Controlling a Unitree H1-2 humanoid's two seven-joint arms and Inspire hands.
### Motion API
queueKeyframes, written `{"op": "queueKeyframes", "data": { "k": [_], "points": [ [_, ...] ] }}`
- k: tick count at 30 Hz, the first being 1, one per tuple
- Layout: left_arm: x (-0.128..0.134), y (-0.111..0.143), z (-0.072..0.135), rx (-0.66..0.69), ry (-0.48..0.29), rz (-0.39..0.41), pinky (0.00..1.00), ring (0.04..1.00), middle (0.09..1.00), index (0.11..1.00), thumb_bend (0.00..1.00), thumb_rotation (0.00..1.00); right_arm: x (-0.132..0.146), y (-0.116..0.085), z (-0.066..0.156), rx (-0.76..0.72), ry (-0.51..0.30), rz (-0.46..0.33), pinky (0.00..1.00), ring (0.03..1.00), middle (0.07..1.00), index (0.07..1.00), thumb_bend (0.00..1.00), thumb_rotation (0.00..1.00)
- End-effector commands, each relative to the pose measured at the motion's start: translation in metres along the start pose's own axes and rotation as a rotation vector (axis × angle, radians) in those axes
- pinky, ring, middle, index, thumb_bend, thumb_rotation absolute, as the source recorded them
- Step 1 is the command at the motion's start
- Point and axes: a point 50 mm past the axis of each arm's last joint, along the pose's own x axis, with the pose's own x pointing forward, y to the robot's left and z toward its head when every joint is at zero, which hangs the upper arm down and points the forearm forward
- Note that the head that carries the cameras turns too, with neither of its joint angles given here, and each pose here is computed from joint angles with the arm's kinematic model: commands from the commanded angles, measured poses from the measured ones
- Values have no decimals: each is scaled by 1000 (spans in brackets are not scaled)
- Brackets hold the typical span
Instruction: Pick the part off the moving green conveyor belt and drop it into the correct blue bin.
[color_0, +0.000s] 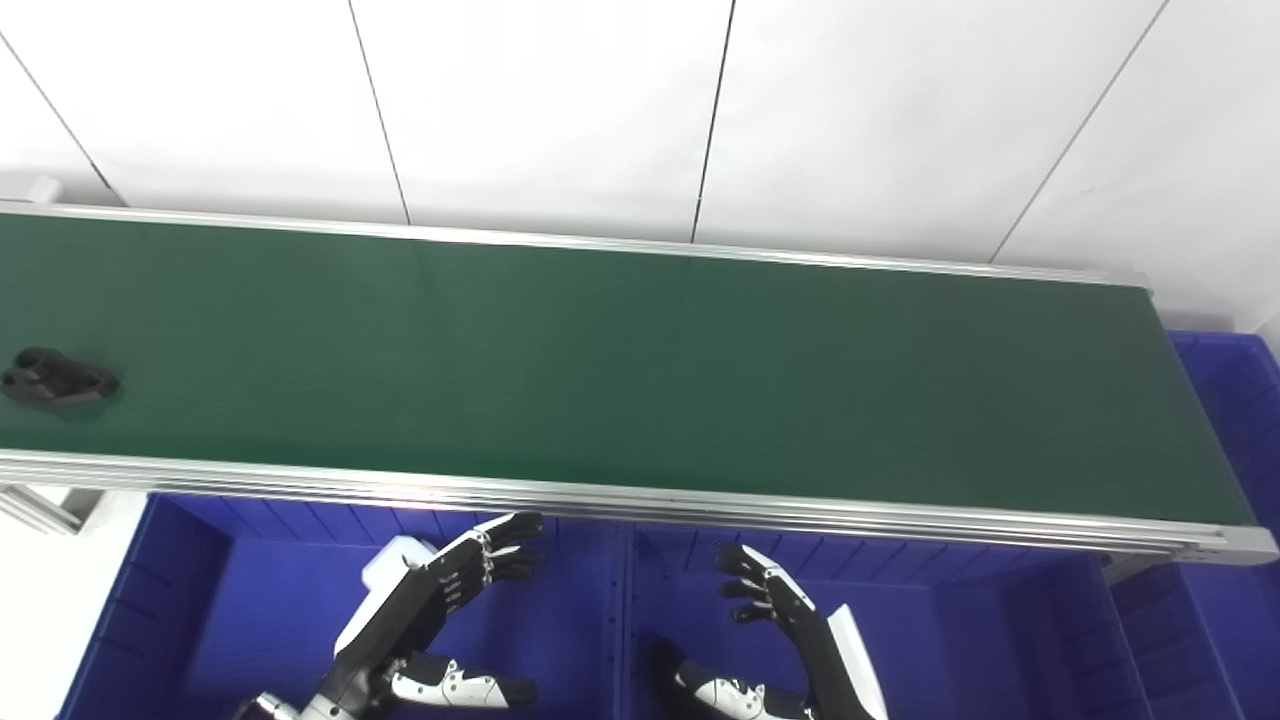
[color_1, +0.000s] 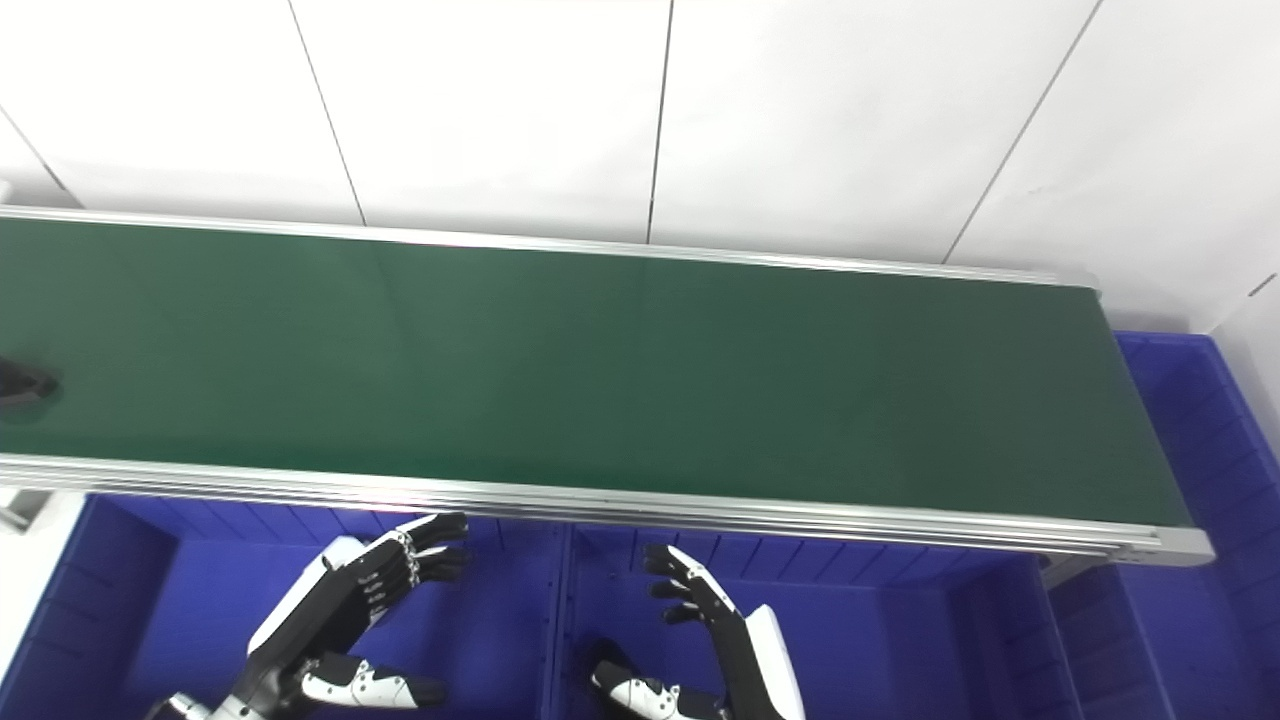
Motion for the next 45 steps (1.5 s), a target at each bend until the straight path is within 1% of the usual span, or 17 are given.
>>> {"op": "queueKeyframes", "data": {
  "k": [1, 33, 37, 40, 42, 45],
  "points": [
    [2, 2, 6, 12, -48, 0, 780, 803, 868, 850, 679, 214, 2, 1, 11, 5, -81, -9, 653, 747, 804, 837, 610, 317],
    [4, 3, 7, 19, -51, -2, 778, 803, 868, 851, 672, 196, 4, -1, 9, 17, -80, -14, 654, 749, 799, 831, 617, 316],
    [6, -2, 5, 20, -43, -3, 770, 801, 867, 851, 666, 182, 3, -4, 5, 3, -72, -10, 656, 748, 802, 835, 615, 319],
    [6, -10, 2, 25, -27, -6, 774, 802, 873, 852, 677, 202, 0, -8, 0, 2, -74, -10, 659, 749, 803, 836, 607, 295],
    [7, -15, 1, 31, -19, -4, 757, 792, 869, 844, 700, 219, -4, -10, -3, 4, -78, -13, 652, 747, 799, 832, 598, 271],
    [10, -22, 1, 36, -17, 4, 744, 794, 867, 831, 720, 201, -7, -14, -9, 8, -85, -9, 650, 749, 801, 835, 582, 242]
  ]
}}
